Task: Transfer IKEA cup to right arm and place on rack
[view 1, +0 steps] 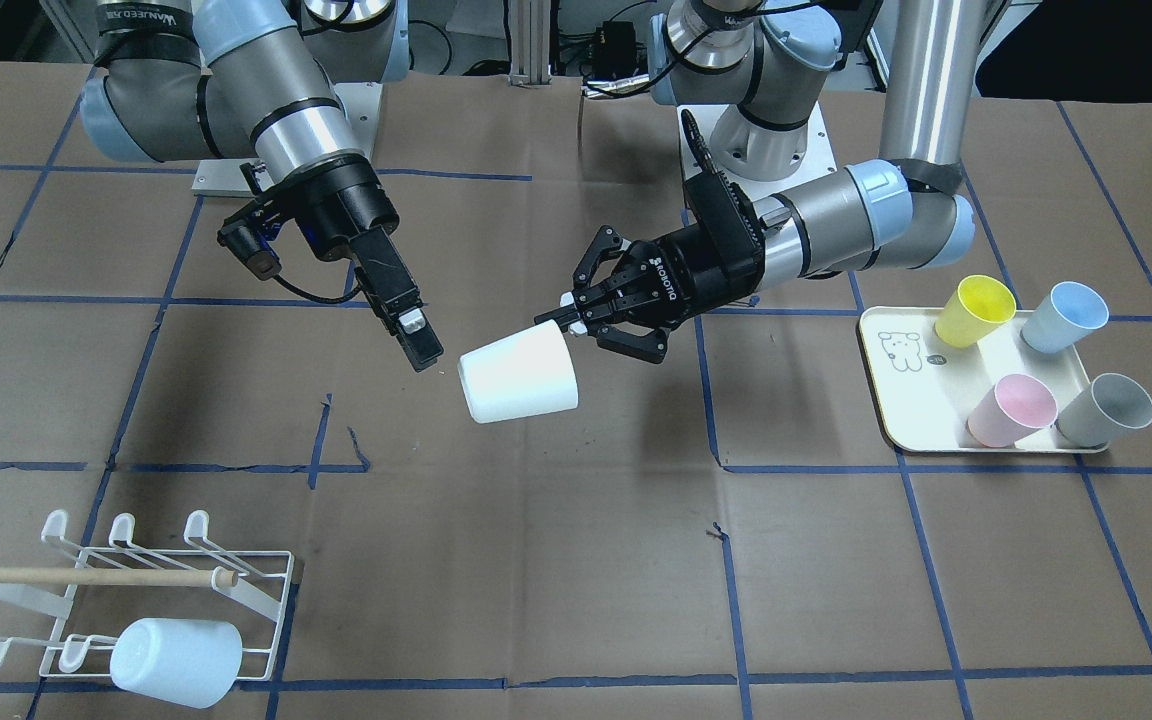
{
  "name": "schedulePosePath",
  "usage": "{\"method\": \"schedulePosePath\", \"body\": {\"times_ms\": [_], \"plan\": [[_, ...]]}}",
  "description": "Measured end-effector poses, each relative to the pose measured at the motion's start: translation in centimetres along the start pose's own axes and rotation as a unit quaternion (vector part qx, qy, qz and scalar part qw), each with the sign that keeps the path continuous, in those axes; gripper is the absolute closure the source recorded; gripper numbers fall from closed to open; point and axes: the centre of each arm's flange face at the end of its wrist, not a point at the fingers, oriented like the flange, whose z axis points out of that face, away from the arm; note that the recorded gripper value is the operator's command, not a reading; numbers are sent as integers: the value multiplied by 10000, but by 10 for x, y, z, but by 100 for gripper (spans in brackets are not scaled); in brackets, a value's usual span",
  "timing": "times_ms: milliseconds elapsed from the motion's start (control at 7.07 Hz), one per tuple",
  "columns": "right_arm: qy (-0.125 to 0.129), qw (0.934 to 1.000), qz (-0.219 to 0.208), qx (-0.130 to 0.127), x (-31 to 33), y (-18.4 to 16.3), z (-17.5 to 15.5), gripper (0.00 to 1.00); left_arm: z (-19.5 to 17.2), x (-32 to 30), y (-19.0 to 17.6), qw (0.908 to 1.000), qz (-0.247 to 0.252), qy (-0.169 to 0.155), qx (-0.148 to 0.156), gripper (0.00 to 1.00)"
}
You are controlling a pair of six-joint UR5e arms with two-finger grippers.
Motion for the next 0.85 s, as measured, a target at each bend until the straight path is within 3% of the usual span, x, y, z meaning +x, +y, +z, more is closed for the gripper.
{"method": "schedulePosePath", "body": {"times_ms": [566, 848], "plan": [[143, 9999, 82, 49, -5, 34, 6, 1, 0, 1, -1, 10000, 3, 1, 2, 94], [56, 9999, 107, 68, -19, 40, 7, 1, 0, 1, -1, 10000, 5, 2, 3, 94]]}}
